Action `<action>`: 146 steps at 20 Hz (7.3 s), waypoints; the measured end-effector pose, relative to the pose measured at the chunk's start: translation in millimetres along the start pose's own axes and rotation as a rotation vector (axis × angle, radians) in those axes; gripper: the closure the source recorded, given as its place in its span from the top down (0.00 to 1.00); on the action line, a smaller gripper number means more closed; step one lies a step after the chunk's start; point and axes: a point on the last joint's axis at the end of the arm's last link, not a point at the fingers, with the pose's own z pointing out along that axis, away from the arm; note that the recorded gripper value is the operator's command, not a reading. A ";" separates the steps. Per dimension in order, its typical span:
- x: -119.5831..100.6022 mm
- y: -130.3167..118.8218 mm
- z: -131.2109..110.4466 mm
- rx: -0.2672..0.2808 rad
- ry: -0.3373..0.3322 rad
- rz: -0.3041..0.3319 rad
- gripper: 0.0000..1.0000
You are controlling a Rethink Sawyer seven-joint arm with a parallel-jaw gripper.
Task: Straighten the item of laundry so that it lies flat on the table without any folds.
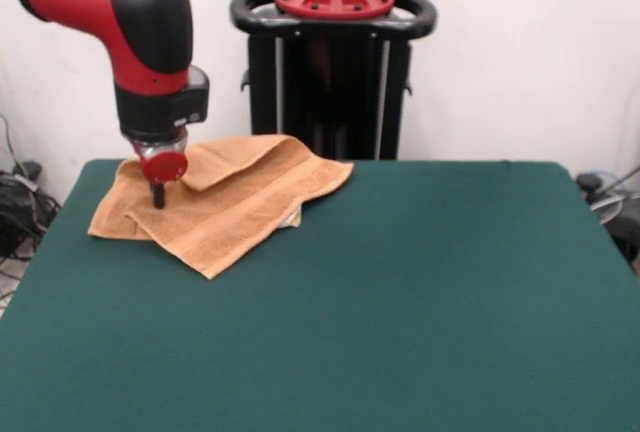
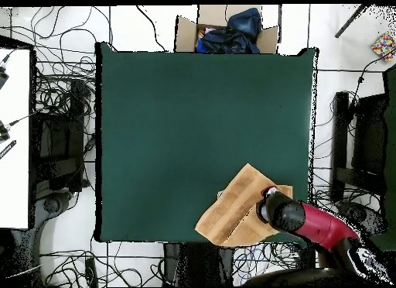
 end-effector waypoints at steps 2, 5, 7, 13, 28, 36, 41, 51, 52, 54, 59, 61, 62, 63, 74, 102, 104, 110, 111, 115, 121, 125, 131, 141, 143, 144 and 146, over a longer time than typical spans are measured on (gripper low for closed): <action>-0.9 9.9 1.4 -0.005 -0.006 -0.006 0.00; -3.1 30.7 4.3 -0.016 -0.018 -0.010 0.00; -4.6 37.8 4.7 -0.021 -0.023 -0.009 0.00; -11.2 59.0 4.0 -0.027 -0.044 0.010 0.00; -9.5 140.0 -13.2 -0.067 -0.098 0.072 0.00; 7.5 188.3 -24.0 -0.100 -0.105 0.104 0.00; 19.0 208.6 -25.6 -0.098 -0.107 0.126 0.00; 48.6 242.2 -32.4 -0.082 -0.096 0.170 0.00; 50.7 245.0 -32.5 -0.081 -0.097 0.173 0.00; 54.2 250.3 -32.7 -0.078 -0.098 0.180 0.00; 62.6 261.3 -36.1 -0.077 -0.096 0.196 0.00; 65.7 264.6 -39.2 -0.076 -0.096 0.204 0.00; 66.3 265.3 -39.8 -0.076 -0.098 0.205 0.00; 67.1 265.8 -40.4 -0.075 -0.100 0.206 0.00; 75.2 271.9 -57.7 -0.059 -0.098 0.225 1.00; 47.8 168.0 -116.1 -0.036 -0.020 0.434 1.00; 48.8 166.9 -115.3 -0.033 -0.016 0.435 1.00; 50.9 164.9 -110.3 -0.029 -0.026 0.427 1.00; 51.1 164.6 -107.2 -0.030 -0.037 0.419 1.00; 51.2 163.9 -98.2 -0.033 -0.064 0.408 1.00; 64.5 163.0 -71.8 -0.007 -0.080 0.381 1.00; 78.2 162.6 -52.8 0.017 -0.082 0.357 1.00; 91.3 159.1 -23.3 0.035 -0.108 0.330 1.00; 94.6 162.9 -17.4 0.022 -0.135 0.320 1.00; 96.2 164.1 -17.2 0.022 -0.135 0.319 1.00; 99.6 165.8 -16.3 0.022 -0.138 0.312 1.00; 105.6 171.2 -15.1 0.017 -0.148 0.295 0.00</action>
